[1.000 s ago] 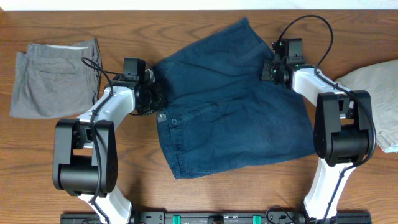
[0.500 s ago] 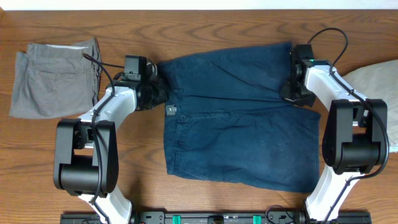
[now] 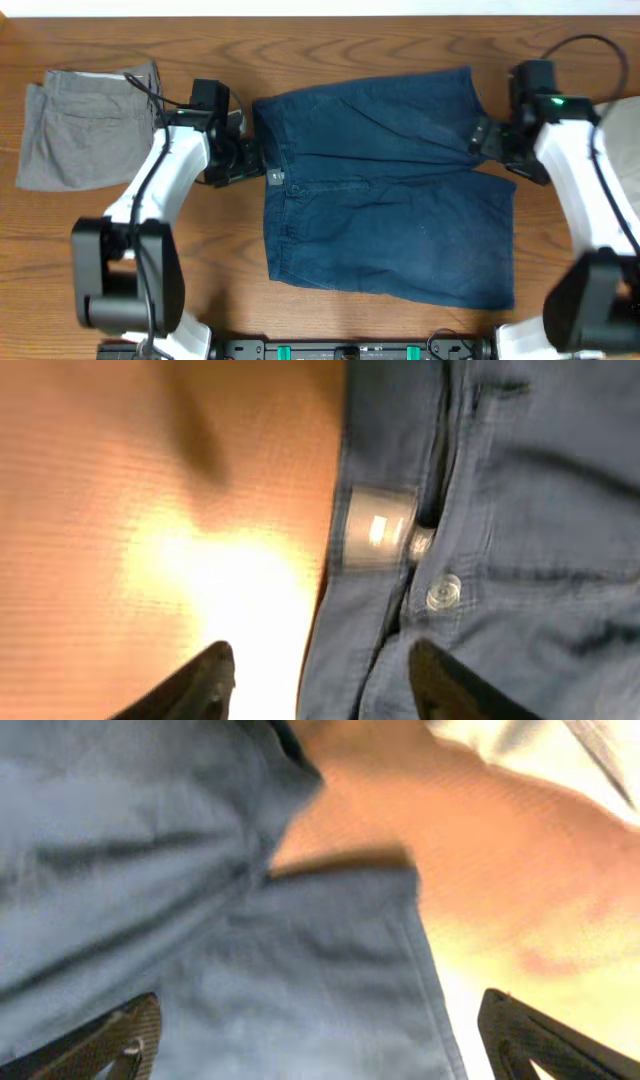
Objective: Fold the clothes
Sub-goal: 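Pull the top corners apart with both grippers to flatten the shorts, then move both grippers to the shorts' bottom hem corners and grasp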
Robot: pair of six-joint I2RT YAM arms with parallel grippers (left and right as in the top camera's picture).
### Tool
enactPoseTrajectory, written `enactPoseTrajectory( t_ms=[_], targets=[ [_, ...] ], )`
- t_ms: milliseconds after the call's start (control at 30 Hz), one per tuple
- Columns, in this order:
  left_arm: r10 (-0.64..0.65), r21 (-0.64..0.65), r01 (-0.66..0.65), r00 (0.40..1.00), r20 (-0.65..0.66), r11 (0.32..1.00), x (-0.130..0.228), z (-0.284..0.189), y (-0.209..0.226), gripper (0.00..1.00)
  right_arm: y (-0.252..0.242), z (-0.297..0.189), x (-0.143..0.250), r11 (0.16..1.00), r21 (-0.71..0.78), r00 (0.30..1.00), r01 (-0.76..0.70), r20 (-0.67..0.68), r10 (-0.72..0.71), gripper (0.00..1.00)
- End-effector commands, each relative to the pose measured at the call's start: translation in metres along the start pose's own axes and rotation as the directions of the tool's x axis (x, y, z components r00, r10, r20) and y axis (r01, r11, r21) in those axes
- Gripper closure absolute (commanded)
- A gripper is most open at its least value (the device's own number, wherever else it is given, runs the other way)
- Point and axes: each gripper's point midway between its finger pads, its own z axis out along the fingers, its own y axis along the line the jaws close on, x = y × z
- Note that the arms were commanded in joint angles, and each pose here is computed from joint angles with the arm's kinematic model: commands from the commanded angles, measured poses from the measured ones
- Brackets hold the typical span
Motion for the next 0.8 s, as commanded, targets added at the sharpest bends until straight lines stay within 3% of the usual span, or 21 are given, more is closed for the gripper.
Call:
enactPoseTrajectory(
  t_ms=[0, 133, 300, 567, 767],
  targets=[
    [-0.023, -0.038, 0.023, 1.000, 0.007, 0.999, 0.009, -0.024, 0.005, 0.41, -0.007, -0.010, 0.022, 0.998, -0.031, 0.995, -0.056, -0.088, 0.053, 0.01],
    [-0.174, -0.101, 0.161, 0.977, -0.126, 0.982, 0.048, -0.031, 0.014, 0.41, -0.023, -0.016, 0.057, 0.983, 0.025, 0.962, -0.183, -0.199, 0.184, 0.01],
    [-0.280, -0.177, 0.242, 0.931, -0.236, 0.954, 0.087, -0.026, 0.027, 0.41, -0.023, -0.011, 0.098, 0.954, -0.017, 0.922, -0.298, -0.263, 0.283, 0.01],
    [-0.390, -0.080, 0.382, 0.892, -0.231, 0.921, 0.119, -0.004, 0.018, 0.41, -0.045, 0.017, 0.166, 0.886, 0.039, 0.842, -0.462, -0.295, 0.452, 0.03],
    [-0.436, -0.090, 0.427, 0.875, -0.212, 0.900, 0.145, 0.015, 0.010, 0.41, -0.057, 0.035, 0.197, 0.852, 0.093, 0.798, -0.515, -0.312, 0.516, 0.03]
  ],
)
